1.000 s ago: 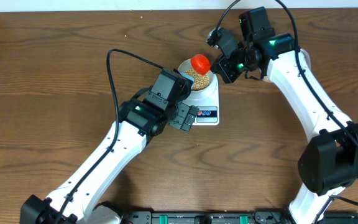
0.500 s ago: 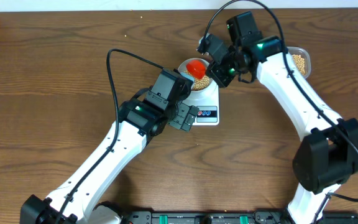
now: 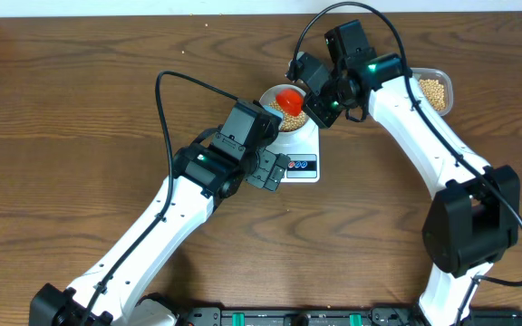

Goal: Scoop item into bowl and weigh 50g on scale

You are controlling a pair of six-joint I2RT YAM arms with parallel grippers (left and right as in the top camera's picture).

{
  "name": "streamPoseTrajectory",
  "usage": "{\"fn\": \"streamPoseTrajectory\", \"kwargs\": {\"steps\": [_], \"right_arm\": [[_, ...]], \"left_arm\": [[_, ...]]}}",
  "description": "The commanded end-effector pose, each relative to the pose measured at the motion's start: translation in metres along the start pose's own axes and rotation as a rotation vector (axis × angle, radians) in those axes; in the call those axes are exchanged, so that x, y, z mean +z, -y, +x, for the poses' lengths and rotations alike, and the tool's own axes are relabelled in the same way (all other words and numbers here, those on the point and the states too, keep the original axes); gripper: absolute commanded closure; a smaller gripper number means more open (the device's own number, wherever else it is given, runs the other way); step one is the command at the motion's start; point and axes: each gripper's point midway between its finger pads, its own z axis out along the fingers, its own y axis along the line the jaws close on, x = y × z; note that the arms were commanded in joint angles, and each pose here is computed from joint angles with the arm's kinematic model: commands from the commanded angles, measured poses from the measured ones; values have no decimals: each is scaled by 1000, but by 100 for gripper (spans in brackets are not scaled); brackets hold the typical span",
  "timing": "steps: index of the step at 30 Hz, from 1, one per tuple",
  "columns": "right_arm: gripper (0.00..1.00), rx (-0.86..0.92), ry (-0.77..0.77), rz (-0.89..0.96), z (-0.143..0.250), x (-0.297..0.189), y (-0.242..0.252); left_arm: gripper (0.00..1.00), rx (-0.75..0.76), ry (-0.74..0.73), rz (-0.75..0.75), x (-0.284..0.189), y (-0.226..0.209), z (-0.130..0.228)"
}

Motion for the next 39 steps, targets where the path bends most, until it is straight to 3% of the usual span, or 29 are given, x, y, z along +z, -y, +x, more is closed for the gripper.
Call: {"fn": "streamPoseTrajectory", "kwargs": {"steps": [1, 39], "right_arm": [[99, -16, -11, 4, 1, 7, 2], [99, -32, -31, 6, 3, 15, -3]], "left_arm": [[2, -4, -1, -4, 0, -2, 0], [2, -4, 0, -4, 0, -2, 0]]}}
